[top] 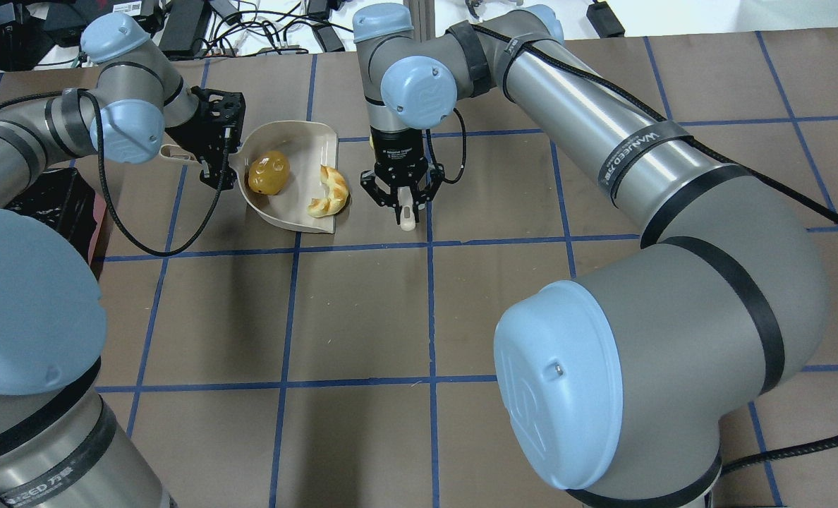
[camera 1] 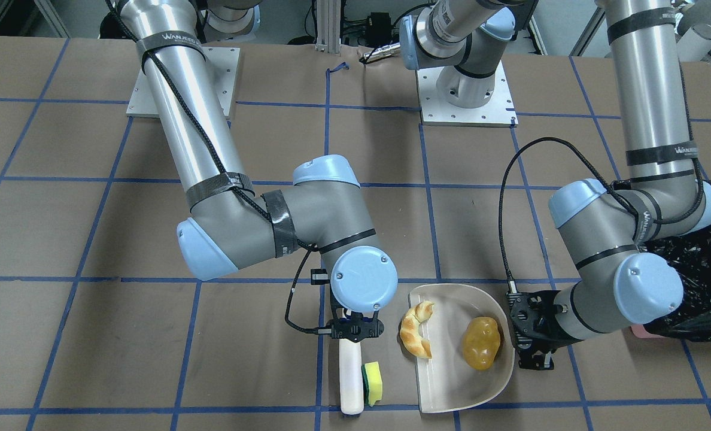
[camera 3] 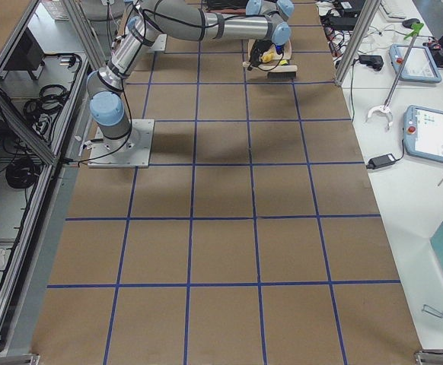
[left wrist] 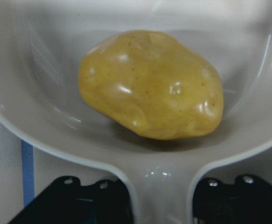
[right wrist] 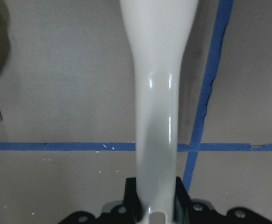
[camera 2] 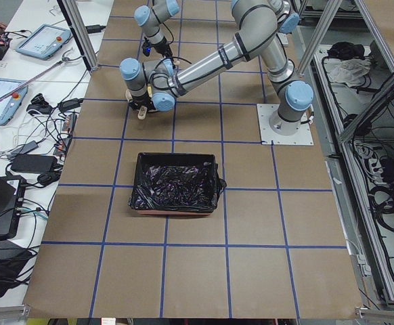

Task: Sweep and dump trash into bin
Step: 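Sweep the yellow sponge into the dustpan with the brush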

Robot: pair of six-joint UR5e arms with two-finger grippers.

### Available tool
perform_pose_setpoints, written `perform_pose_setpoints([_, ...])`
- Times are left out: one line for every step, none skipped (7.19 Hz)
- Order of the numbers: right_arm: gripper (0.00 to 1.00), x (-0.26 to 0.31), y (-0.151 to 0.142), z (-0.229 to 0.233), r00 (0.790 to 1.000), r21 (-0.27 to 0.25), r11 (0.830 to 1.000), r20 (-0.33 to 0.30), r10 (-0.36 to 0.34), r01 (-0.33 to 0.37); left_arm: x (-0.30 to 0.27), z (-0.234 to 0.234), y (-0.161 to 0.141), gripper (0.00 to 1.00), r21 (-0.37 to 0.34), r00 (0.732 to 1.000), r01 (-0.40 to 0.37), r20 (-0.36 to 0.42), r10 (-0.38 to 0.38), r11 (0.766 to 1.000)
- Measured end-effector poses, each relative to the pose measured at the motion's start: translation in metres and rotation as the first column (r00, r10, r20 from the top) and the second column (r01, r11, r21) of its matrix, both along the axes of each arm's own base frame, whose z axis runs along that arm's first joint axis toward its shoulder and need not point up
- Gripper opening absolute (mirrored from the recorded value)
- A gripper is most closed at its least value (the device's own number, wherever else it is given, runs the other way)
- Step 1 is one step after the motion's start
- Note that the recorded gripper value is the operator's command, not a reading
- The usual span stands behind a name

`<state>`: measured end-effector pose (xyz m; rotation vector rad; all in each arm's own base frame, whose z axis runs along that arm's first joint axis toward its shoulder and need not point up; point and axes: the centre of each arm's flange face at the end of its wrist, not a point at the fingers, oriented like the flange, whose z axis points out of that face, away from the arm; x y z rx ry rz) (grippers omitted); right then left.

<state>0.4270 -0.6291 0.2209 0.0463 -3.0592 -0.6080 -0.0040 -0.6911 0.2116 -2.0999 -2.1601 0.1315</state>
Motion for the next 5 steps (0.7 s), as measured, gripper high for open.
perform_pose_setpoints([0.0, 0.01, 0.006, -0.001, 1.0, 0.005, 1.0, 0.004, -0.01, 0.01, 0.0, 0.0, 0.0, 0.0, 0.0, 1.0, 0.0, 0.0, 0.0, 1.0])
perform_pose_setpoints([0.0, 0.019, 0.012, -0.002, 1.0, 0.01, 1.0, 0.005, -0.016, 0.016, 0.0, 0.0, 0.0, 0.0, 0.0, 1.0, 0.0, 0.0, 0.0, 1.0])
perform_pose_setpoints([0.0, 0.028, 0.018, -0.005, 1.0, 0.013, 1.0, 0.005, -0.021, 0.02, 0.0, 0.0, 0.0, 0.0, 0.0, 1.0, 0.0, 0.0, 0.0, 1.0])
perform_pose_setpoints([0.0, 0.036, 0.022, -0.007, 1.0, 0.013, 1.0, 0.006, -0.023, 0.023, 0.0, 0.001, 0.0, 0.0, -0.001, 1.0, 0.0, 0.0, 0.0, 1.0])
perform_pose_setpoints([0.0, 0.044, 0.027, -0.008, 0.999, 0.012, 1.0, 0.016, -0.028, 0.028, 0.0, 0.001, 0.0, 0.0, -0.002, 1.0, 0.0, 0.0, 0.0, 1.0])
